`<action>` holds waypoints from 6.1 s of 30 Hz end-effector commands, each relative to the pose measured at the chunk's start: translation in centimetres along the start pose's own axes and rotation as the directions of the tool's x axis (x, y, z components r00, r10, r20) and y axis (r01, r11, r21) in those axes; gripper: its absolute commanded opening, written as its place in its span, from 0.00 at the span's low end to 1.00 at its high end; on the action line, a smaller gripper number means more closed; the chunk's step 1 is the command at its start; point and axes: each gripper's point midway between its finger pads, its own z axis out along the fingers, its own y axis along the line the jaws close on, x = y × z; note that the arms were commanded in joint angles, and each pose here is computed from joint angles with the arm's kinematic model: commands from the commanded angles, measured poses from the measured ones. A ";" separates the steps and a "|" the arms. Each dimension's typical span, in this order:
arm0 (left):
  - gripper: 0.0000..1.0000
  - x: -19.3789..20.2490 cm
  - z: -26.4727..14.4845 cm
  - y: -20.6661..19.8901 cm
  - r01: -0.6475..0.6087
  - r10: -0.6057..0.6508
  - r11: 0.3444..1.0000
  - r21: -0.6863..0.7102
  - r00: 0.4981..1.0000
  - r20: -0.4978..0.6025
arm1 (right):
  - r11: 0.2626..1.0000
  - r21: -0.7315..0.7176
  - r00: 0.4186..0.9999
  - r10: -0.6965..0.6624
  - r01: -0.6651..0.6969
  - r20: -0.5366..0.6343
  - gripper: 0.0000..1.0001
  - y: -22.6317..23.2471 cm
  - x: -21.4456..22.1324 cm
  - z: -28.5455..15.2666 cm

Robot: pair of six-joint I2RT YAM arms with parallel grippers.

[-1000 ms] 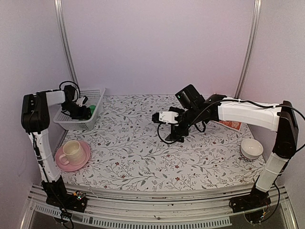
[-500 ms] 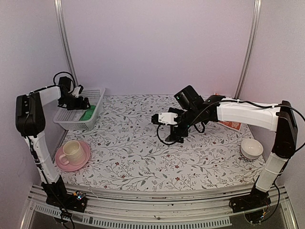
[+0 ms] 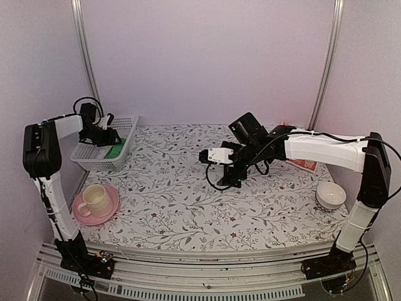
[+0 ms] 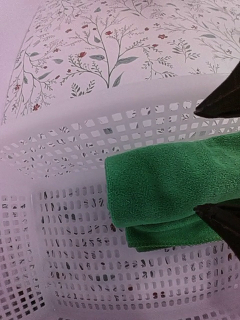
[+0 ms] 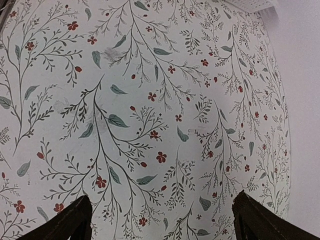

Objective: Roll the towels
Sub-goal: Move the towel to the center of the board, then adjust the towel at the center of the board.

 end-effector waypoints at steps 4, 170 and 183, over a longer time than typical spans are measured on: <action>0.77 -3.4 -3.3 -4.6 -0.058 0.062 0.998 -0.035 0.992 0.112 | 0.998 0.049 0.999 0.030 -0.031 0.009 0.99 -1.3 0.1 -0.2; 0.72 13.2 11.2 -45.1 -0.470 0.434 0.759 0.451 0.881 0.188 | 0.459 0.743 0.743 0.665 -0.488 0.077 0.02 -14.6 28.1 -25.0; 0.62 13.6 13.3 -43.2 -0.374 0.365 0.801 0.467 0.924 0.112 | 0.450 0.752 0.750 0.655 -0.482 0.088 0.02 -14.5 27.9 -25.3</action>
